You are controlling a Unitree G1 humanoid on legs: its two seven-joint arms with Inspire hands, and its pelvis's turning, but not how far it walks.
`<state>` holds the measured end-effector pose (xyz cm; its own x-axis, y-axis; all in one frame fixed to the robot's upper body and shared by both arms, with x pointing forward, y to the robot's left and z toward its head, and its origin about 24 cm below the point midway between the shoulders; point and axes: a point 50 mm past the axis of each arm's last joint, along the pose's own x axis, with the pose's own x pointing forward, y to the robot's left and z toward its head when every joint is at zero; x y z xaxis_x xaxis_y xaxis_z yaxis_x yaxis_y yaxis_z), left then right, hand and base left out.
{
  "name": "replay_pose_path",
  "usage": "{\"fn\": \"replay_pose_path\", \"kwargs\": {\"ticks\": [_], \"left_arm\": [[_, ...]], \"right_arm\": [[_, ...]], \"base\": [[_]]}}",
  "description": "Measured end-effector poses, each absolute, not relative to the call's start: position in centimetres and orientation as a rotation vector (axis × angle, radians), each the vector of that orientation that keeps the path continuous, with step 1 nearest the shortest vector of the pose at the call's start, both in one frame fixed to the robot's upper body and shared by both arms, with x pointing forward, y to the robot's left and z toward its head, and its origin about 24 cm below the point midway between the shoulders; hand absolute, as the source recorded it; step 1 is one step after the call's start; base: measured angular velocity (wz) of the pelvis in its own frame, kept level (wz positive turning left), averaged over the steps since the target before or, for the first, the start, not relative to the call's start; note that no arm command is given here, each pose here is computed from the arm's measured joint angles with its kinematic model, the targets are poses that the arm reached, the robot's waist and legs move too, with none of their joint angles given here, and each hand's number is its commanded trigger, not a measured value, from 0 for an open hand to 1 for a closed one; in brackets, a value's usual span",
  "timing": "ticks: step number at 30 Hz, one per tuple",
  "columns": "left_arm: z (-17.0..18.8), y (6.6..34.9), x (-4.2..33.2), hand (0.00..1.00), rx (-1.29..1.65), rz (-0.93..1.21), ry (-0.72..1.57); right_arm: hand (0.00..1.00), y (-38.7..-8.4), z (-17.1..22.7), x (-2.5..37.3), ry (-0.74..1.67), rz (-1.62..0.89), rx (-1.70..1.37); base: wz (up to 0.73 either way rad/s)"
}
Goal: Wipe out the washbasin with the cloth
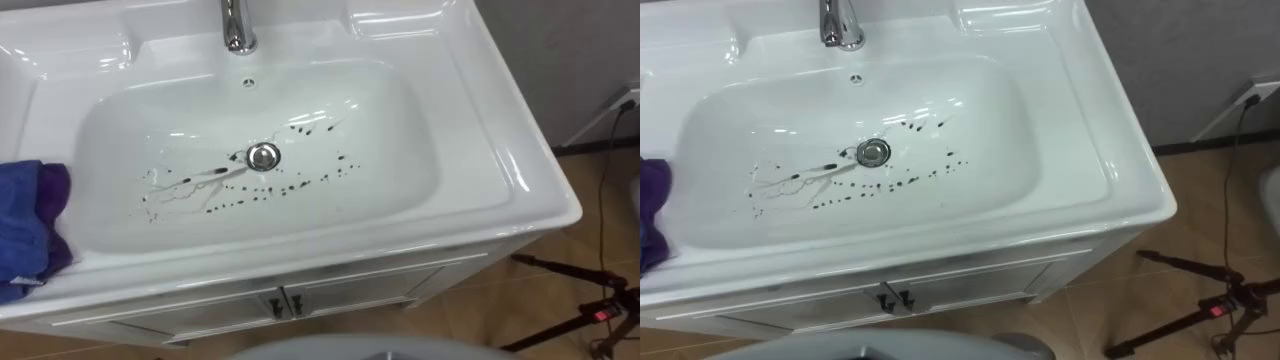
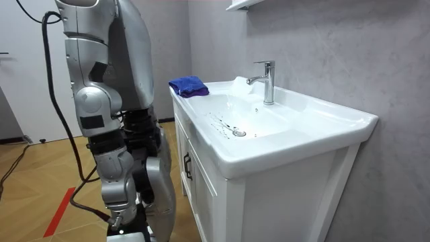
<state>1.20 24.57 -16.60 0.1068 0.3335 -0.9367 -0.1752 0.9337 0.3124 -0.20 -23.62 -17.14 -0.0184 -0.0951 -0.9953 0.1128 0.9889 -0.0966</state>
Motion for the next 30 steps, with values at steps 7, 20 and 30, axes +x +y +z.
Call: {"fn": "replay_pose_path", "kwargs": {"ticks": [7,20,30], "left_arm": [[-16.5,24.6,2.0,0.00,0.150,0.382,1.365],[-16.4,24.5,3.0,0.00,0.138,0.383,1.313],[-16.8,24.4,0.1,0.00,-0.042,0.511,1.391]], "right_arm": [[0.00,-23.7,-17.1,-0.1,1.554,-0.167,0.005],[0.00,-23.9,-17.1,-0.2,1.548,-0.155,-0.029],[0.00,-23.9,-17.1,0.0,1.566,-0.095,-0.081]], "base": [[0.00],[0.02],[0.01]]}}
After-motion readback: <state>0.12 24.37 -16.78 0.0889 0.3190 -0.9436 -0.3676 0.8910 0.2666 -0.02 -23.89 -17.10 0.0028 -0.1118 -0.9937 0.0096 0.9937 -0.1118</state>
